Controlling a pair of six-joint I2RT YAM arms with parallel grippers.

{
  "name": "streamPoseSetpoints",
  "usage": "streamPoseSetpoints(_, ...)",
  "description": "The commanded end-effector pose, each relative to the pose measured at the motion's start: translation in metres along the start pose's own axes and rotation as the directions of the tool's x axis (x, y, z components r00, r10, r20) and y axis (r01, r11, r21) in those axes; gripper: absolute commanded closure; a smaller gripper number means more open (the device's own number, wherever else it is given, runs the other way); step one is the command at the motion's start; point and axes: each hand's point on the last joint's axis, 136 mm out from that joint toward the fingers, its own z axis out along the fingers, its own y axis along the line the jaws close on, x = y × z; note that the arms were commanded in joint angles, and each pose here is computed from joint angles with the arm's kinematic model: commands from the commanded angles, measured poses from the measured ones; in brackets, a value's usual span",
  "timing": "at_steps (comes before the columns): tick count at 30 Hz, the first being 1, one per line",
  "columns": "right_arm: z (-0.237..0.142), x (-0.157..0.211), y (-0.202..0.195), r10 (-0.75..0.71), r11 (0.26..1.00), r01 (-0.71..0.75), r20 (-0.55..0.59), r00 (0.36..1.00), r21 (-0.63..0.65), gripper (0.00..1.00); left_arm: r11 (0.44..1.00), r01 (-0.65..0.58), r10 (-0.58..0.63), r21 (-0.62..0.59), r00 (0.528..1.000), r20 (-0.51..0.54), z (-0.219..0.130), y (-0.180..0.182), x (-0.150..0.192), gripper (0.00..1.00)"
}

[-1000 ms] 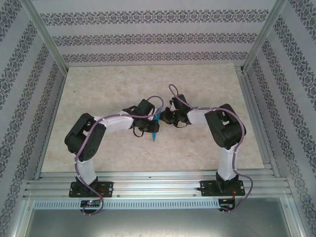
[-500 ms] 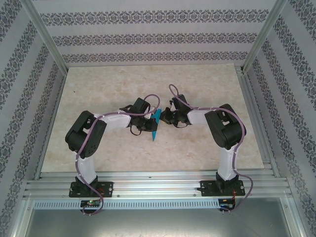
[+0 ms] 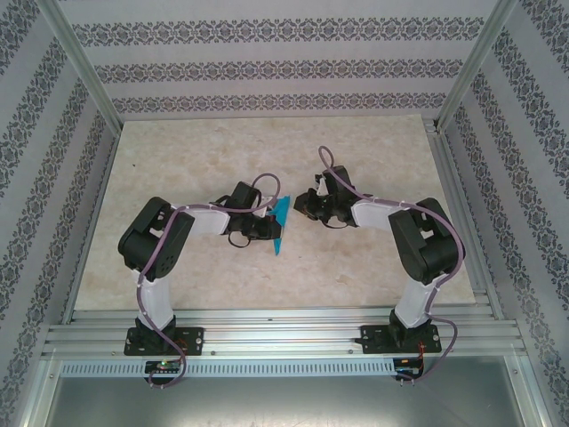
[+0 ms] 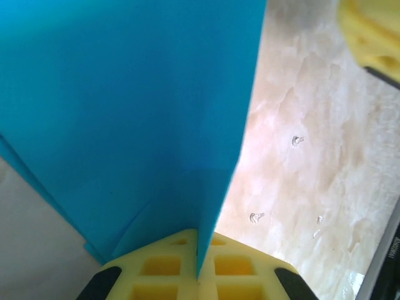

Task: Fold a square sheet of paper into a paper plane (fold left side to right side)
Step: Fold the wing for the fifth time at the center of the table.

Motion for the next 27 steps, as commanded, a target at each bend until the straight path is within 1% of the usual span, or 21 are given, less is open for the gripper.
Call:
streamPoseSetpoints(1,-0.001,0.011,0.010,-0.038,0.998,0.037,-0.032,0.999,-0.057,0.85,0.996,0.037,-0.037,0.078,0.999,0.000,0.000,0.001,-0.001,0.95)
streamPoseSetpoints(4,0.002,0.016,0.012,-0.053,0.996,0.049,-0.050,0.997,-0.069,0.85,0.991,0.047,-0.048,0.127,0.999,0.000,-0.003,-0.001,-0.003,0.98)
streamPoseSetpoints(9,0.008,0.022,0.024,-0.071,0.991,0.062,-0.067,0.995,-0.115,0.86,0.985,0.053,-0.053,0.166,0.999,-0.007,-0.007,0.000,-0.004,1.00)
streamPoseSetpoints(19,0.033,0.032,0.032,-0.045,0.989,0.030,-0.102,0.994,-0.144,0.88,0.980,0.091,-0.088,0.178,0.996,-0.028,-0.003,0.009,-0.003,1.00)
streamPoseSetpoints(27,0.051,0.028,0.021,-0.008,0.993,-0.003,-0.096,0.995,-0.118,0.88,0.975,0.116,-0.111,0.189,0.993,-0.034,-0.003,0.013,-0.004,1.00)
